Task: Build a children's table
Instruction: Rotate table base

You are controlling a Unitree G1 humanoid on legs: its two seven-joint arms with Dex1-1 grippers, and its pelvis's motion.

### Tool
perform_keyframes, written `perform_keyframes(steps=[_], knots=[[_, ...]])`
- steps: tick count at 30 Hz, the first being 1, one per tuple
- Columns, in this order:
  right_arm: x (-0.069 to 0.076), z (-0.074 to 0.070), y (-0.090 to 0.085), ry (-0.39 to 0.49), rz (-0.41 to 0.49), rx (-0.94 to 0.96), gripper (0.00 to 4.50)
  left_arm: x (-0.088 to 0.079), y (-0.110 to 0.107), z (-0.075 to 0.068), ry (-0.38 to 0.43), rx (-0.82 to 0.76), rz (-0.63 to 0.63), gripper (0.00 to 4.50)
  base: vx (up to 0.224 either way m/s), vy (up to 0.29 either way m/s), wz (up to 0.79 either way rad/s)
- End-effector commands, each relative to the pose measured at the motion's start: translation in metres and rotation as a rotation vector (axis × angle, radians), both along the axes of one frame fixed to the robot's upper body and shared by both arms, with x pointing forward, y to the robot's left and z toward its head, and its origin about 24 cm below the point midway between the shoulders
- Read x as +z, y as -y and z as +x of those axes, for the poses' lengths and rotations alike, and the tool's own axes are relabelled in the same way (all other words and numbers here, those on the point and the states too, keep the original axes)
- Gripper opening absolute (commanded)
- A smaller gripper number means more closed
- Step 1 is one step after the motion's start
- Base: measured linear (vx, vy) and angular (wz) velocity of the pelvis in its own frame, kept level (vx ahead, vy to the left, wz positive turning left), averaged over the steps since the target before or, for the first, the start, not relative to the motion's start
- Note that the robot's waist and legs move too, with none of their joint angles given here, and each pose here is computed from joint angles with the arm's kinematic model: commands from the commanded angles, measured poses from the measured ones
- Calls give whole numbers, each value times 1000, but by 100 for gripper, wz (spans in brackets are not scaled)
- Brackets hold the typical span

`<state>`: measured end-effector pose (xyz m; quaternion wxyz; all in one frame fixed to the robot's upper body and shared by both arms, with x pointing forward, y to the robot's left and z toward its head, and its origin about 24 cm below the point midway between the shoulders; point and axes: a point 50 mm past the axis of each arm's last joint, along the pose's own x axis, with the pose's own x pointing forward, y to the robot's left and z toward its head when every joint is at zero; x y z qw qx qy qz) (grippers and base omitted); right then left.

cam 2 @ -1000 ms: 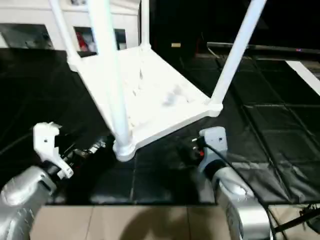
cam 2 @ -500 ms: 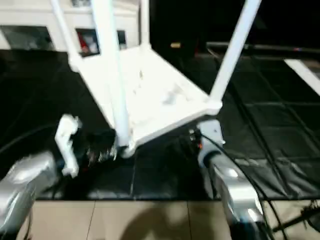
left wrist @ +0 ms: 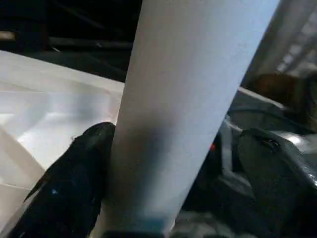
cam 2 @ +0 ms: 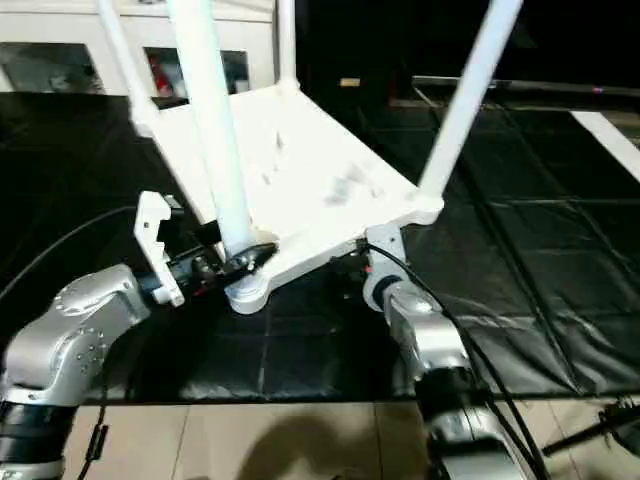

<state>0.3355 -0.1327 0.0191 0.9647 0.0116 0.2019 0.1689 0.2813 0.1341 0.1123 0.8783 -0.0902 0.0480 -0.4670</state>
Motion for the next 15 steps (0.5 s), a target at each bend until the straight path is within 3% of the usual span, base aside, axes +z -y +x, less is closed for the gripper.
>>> perform_keyframes(steps=[1,5,15], knots=[[3,5,-11,7,23,18,444,8,38,-28,-4,-310,-93,435,0,0,0],[4,7,-18,18,35,46,444,11,60,-45,-13,-421,-128,435,0,0,0],[5,11,-31,37,45,103,444,17,87,-52,-11,-431,-195,435,0,0,0]])
